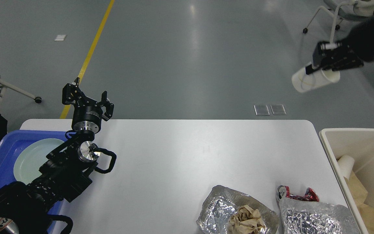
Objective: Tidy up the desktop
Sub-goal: 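Grasp the small cup and drop it into the bin, then move the right gripper over the foil packet and grasp it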
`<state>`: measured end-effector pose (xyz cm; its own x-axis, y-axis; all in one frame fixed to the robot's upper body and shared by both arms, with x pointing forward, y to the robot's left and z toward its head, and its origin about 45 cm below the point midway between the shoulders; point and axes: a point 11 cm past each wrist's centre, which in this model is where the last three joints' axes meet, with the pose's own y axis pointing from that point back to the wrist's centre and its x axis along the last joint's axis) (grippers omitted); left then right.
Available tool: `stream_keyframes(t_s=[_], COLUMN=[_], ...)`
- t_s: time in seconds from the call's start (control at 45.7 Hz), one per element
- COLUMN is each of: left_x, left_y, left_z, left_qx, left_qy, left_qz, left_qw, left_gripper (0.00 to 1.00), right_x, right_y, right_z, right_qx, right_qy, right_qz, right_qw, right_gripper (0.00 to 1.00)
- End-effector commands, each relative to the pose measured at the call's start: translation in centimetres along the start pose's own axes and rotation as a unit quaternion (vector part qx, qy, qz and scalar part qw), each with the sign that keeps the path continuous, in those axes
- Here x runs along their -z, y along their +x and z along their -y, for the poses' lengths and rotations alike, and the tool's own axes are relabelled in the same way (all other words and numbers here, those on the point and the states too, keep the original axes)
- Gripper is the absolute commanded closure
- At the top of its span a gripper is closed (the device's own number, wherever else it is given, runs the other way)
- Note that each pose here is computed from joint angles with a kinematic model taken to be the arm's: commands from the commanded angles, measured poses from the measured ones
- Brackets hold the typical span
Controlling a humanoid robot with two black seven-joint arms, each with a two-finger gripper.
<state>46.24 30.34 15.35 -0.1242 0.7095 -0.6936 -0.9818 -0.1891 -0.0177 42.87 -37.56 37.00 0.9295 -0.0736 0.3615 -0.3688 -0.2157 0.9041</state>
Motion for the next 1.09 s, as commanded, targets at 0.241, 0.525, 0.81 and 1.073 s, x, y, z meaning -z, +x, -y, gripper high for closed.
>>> stream_keyframes(t_s=[0.241, 0.525, 0.81, 1.073], left_x=[0.0, 0.0, 0.0, 0.0], left_y=[0.0, 0.0, 0.0, 0.0], left_z=[0.0, 0.0, 0.0, 0.0], left_qx=[0.0, 0.0, 0.0, 0.0], left_qy=[0.0, 0.0, 0.0, 0.0], left_qz=[0.0, 0.0, 0.0, 0.0], left_qw=[1.0, 1.0, 1.0, 1.0], left_gripper=[0.0, 0.0, 0.0, 0.0], right_x=[-16.3, -19.4, -17.3, -10.1], right_y=[-8.7, -12.0, -9.1, -4.0], right_z=[13.0, 14.9, 14.0, 8.4], right_qx=[0.009, -0.005, -0.034, -0.04], right_qy=[-0.269, -0.3, -0.274, -0.168], right_qz=[-0.062, -0.08, -0.068, -0.024], right_qw=[0.961, 0.95, 0.959, 0.985], right_gripper=[1.0, 0.0, 0.0, 0.0])
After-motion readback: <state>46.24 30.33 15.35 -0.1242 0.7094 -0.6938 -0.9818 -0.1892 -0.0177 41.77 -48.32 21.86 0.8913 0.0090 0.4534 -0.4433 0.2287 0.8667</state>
